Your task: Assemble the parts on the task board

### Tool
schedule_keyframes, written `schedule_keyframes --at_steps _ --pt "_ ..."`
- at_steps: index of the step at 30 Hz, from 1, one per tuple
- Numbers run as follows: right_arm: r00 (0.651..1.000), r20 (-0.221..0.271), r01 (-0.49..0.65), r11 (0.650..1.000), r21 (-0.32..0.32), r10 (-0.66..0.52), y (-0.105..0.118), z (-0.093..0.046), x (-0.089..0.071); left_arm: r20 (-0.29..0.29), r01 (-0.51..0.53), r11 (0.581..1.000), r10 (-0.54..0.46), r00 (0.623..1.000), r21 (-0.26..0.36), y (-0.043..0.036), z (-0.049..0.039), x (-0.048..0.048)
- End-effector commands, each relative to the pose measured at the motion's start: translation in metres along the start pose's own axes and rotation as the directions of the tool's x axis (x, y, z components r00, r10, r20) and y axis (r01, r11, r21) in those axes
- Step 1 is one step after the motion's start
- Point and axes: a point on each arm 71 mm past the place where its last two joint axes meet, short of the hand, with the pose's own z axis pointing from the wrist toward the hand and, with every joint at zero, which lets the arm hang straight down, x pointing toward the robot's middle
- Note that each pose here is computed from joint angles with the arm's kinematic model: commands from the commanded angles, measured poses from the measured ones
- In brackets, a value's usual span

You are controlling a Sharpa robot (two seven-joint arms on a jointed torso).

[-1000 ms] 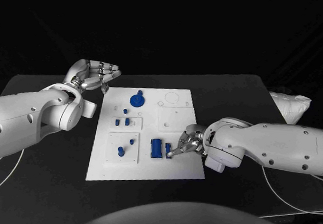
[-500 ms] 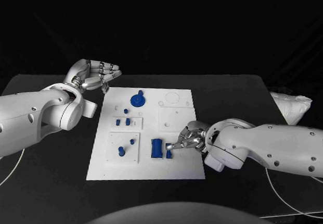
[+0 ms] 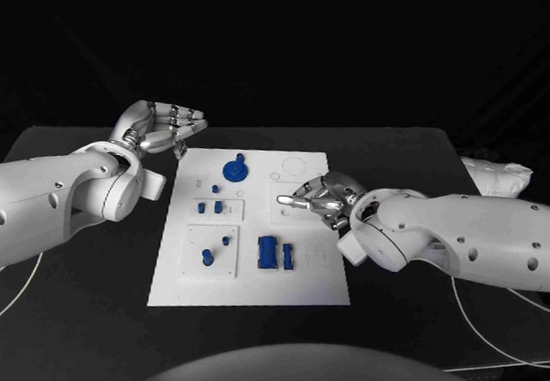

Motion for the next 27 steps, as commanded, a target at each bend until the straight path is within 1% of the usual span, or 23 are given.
schedule_keyframes --at_steps 1,8,10,13,18,22,27 --pt "0.991 0.01 -0.13 0.98 -0.151 0.133 0.012 0.005 -0.006 -0.012 0.005 1.0 -0.005 1.0 0.013 -0.0017 -0.0008 0.0019" --pt "0.982 -0.008 -0.183 0.938 -0.296 0.189 0.024 0.02 -0.015 -0.007 0.005 1.0 -0.005 1.0 0.02 -0.0025 -0.0035 0.0017" --pt "0.979 -0.012 -0.194 0.925 -0.327 0.201 0.027 0.023 -0.017 -0.005 0.005 1.0 -0.005 1.0 0.024 -0.003 -0.0044 0.0019" --pt "0.971 -0.033 -0.23 0.9 -0.369 0.235 0.031 0.029 -0.019 0.0 0.009 0.999 -0.009 1.0 0.034 -0.0044 -0.0065 0.0032" --pt "0.948 -0.078 -0.314 0.863 -0.396 0.309 0.036 0.035 -0.021 0.004 0.026 0.998 -0.026 1.0 0.058 -0.0074 -0.0108 0.0066" --pt "0.921 -0.146 -0.39 0.828 -0.403 0.363 0.04 0.039 -0.019 0.006 0.058 0.995 -0.059 0.998 0.08 -0.0093 -0.0161 0.0097" --pt "0.894 -0.228 -0.448 0.793 -0.414 0.386 0.048 0.041 -0.013 -0.001 0.119 0.988 -0.12 0.993 0.103 -0.0082 -0.0244 0.0146"
